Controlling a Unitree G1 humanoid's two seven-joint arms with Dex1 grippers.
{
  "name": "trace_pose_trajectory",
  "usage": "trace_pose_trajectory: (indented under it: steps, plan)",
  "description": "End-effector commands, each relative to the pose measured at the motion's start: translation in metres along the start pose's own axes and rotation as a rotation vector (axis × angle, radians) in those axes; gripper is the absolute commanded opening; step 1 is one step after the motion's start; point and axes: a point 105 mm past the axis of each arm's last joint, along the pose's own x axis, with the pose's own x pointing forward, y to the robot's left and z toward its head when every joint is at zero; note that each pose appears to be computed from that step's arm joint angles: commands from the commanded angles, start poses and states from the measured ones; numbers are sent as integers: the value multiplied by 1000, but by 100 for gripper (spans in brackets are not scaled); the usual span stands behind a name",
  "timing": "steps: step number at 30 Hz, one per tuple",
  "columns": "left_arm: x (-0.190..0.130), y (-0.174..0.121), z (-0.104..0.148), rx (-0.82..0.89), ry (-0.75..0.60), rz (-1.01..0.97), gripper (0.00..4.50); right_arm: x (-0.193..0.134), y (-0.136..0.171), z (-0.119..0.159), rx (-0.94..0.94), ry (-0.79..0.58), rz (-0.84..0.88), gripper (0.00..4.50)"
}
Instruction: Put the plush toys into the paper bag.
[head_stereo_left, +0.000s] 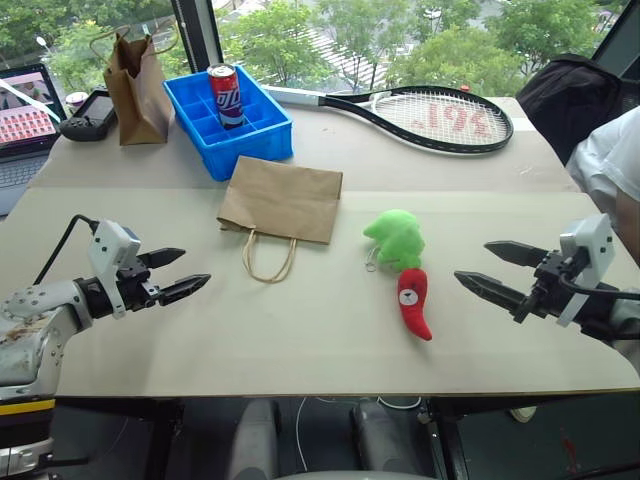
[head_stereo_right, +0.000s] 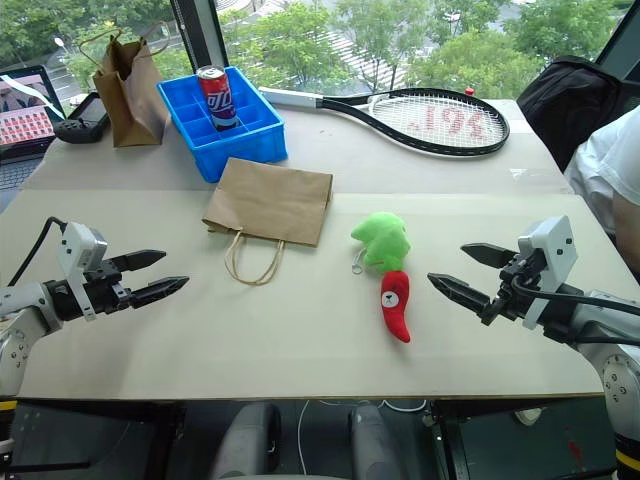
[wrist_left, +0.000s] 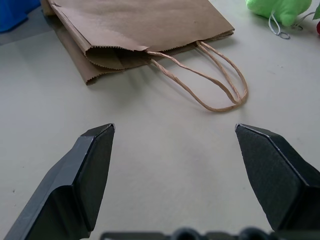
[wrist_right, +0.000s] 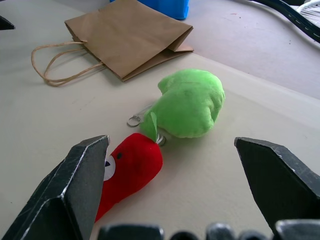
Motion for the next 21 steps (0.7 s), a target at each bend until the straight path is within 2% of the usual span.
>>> trace_pose_trajectory:
  steps: [1,3,7,10,14,21]
  plan:
    - [-1,-2,22,46,-49,-54,410,3,9,16,-27,-43,48,446]
    - [2,-9,36,117,-63,-151,410,10,17,26,-18,-54,108,446]
    - [21,-23,57,271,-46,-324,410,31,55,30,-82,36,282,446]
    - [30,-26,67,390,-20,-398,410,42,70,42,-60,16,330,446]
    - [41,-22,55,586,120,-492,410,57,95,48,-73,22,395,446]
    - [56,-2,50,730,244,-555,410,74,120,52,-84,49,441,446]
